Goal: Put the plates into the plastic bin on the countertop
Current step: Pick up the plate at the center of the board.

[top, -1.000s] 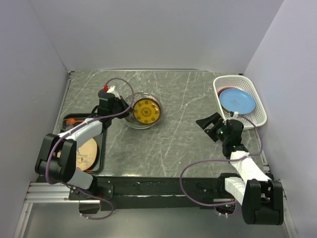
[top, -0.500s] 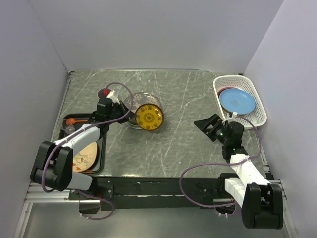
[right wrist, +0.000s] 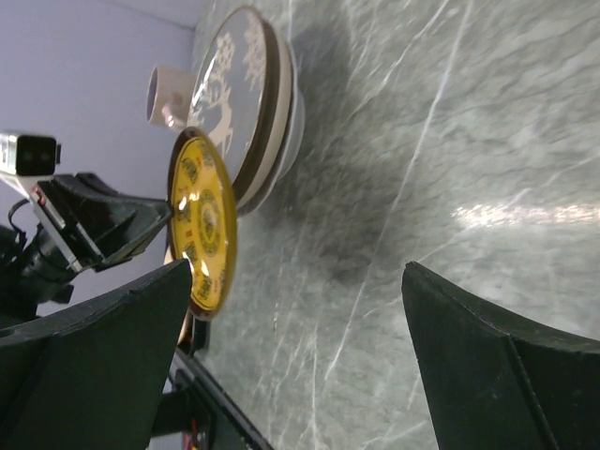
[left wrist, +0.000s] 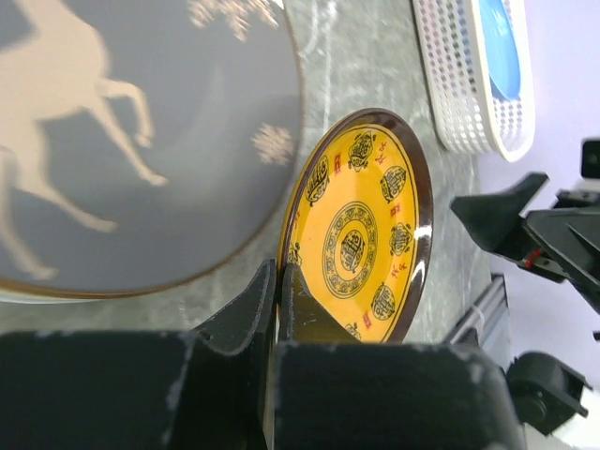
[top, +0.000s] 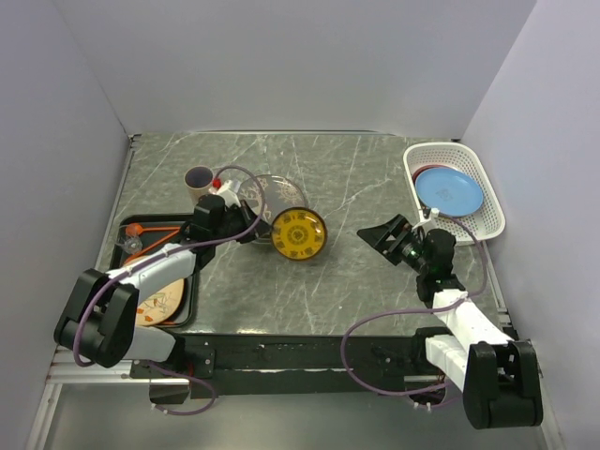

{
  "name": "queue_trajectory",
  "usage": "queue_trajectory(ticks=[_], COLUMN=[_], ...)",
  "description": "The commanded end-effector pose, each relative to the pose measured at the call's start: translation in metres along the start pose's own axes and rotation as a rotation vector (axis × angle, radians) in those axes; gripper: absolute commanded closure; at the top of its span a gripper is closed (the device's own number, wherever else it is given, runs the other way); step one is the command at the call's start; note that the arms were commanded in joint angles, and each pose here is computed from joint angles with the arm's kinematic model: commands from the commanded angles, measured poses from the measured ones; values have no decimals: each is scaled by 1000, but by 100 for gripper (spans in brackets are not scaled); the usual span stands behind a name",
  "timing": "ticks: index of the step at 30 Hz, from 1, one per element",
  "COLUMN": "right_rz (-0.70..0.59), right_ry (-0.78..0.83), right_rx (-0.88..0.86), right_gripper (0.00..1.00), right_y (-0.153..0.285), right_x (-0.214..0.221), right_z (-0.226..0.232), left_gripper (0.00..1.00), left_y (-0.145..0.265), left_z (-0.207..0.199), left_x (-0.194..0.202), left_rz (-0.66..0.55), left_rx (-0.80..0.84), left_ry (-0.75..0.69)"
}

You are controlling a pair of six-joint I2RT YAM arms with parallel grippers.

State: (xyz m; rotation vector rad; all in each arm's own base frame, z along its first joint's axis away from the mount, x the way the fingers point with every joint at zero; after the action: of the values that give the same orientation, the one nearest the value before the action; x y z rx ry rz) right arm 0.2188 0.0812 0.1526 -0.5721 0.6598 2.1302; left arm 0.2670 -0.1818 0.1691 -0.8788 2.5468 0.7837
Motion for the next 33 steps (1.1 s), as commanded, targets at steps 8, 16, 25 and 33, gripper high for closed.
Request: queue_trajectory(ticks=[8, 16, 25, 33], right_rz=[46, 105, 168, 171], right_ry=[19, 0, -30, -31], right_rx=[-102, -123, -183, -186], right_gripper=[0, 4, 39, 83], right_y=[-13, -25, -34, -32], right_x=[12, 25, 40, 44], right_z=[17, 22, 29, 31], left_gripper=[99, 99, 99, 99], left_y=[-13, -18, -20, -19], left_z=[-34, -48, -55, -59], left_x=[8, 18, 24, 27], left_rz=[2, 22, 35, 45], left_rx=[101, 122, 122, 134], left_ry=[-26, -34, -37, -43])
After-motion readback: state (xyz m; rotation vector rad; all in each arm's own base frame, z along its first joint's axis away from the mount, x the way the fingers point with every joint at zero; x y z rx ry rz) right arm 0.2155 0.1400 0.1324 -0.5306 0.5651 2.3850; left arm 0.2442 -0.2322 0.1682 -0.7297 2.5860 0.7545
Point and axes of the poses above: each gripper's point midway between its finger pads, its own y axis back along the fingers, its own z axis along the line the jaws close on, x = y × z, the point moved 8 cm from there along y, back along the fingers, and after that the axes turned 8 degrees about y, right-handed, at the moved point
